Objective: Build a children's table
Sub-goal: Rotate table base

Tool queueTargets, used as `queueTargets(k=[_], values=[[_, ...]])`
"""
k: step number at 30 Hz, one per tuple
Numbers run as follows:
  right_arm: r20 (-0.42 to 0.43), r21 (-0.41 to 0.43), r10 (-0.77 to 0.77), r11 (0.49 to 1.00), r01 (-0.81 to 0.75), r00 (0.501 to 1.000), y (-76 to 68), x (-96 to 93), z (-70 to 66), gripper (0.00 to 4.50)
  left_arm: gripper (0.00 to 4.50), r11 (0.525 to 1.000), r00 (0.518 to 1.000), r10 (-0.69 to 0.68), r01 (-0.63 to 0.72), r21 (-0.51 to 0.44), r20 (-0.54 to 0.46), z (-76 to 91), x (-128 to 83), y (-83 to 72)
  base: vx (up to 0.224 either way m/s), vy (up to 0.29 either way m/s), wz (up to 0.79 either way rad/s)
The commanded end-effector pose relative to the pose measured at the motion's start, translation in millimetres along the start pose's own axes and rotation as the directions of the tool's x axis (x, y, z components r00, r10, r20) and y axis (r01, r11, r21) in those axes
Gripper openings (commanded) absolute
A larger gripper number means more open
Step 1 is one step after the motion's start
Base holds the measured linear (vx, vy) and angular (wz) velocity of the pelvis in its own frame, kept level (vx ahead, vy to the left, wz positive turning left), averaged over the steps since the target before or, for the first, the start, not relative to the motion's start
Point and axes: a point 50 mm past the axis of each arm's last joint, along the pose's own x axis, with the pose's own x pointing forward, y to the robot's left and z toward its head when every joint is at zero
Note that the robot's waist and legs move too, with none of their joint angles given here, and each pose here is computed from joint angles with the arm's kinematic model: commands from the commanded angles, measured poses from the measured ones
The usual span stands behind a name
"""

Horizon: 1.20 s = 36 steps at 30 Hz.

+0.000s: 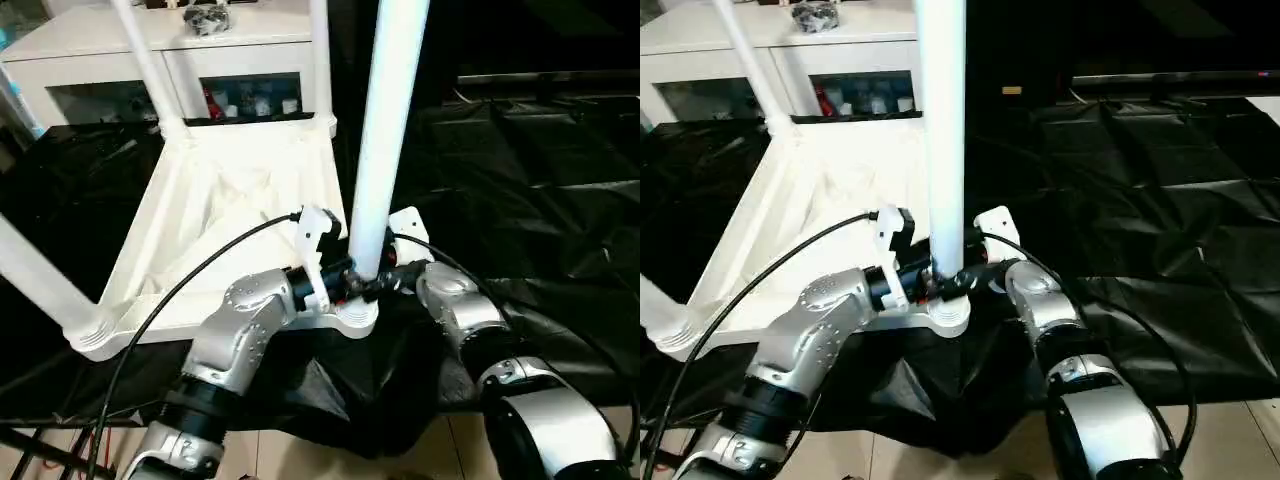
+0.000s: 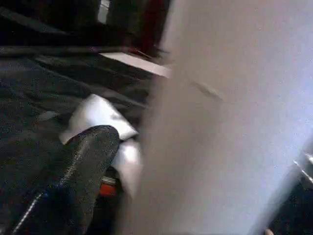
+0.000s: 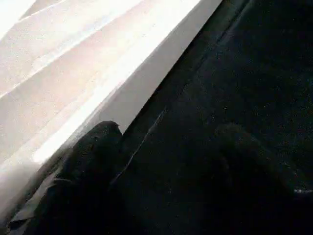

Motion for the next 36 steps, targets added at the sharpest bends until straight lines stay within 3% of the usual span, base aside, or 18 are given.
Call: queueTargets(k=[1, 5, 9, 12, 13, 16, 19, 26, 36], values=[[0.019, 0.013, -0.03, 0.999, 0.03, 0.999, -11.1, -5.7, -0.2, 3.66, 4.47, 0.996, 0.999, 0.051, -0.05, 0.067, -0.014, 2.7, -7.4, 10.2, 0.0, 0.0, 0.0], [0.043, 0.015, -0.033, 0.999, 0.033, 0.999, -31.4, -18.0, 3.3, 3.66, 4.47, 0.997, 0.998, -0.006, 0.011, 0.083, -0.059, 1.3, -25.7, 13.5, 0.0, 0.0, 0.0], [0.031, -0.118, 0.102, 0.988, -0.098, 0.994, -49.6, -41.0, 6.5, 3.66, 4.47, 0.983, 0.962, -0.172, 0.183, 0.031, -0.214, -8.0, -57.7, 14.0, 0.0, 0.0, 0.0], [0.016, -0.163, 0.148, 0.976, -0.144, 0.989, -53.1, -48.0, 6.9, 3.66, 4.2, 0.977, 0.942, -0.189, 0.209, 0.047, -0.279, -11.5, -65.5, 18.5, 0.0, 0.0, 0.0], [-0.008, -0.206, 0.242, 0.949, -0.239, 0.97, -54.4, -59.0, 8.8, 3.66, 4.2, 0.971, 0.909, -0.159, 0.215, 0.106, -0.386, -15.8, -72.9, 29.7, 0.0, 0.0, 0.0], [-0.055, -0.266, 0.336, 0.903, -0.338, 0.94, -53.6, -71.7, 10.9, 3.66, 3.92, 0.957, 0.85, -0.104, 0.228, 0.182, -0.516, -20.7, -82.1, 42.9, 0.0, 0.0, 0.0], [-0.102, -0.317, 0.379, 0.864, -0.391, 0.92, -53.6, -81.6, 13.0, 3.66, 3.74, 0.947, 0.808, -0.064, 0.234, 0.219, -0.585, -22.1, -87.4, 51.6, 0.0, 0.0, 0.0], [-0.172, -0.327, 0.512, 0.776, -0.539, 0.842, -43.1, -104.6, 23.6, 3.66, 3.23, 0.937, 0.787, -0.058, 0.256, 0.24, -0.615, -19.7, -82.2, 62.5, 0.0, 0.0, 0.0], [-0.205, -0.284, 0.562, 0.749, -0.598, 0.801, -35.1, -112.9, 25.8, 3.66, 2.49, 0.933, 0.767, -0.125, 0.306, 0.187, -0.63, -23.5, -81.3, 65.2, 0.0, 0.0, 0.0]])
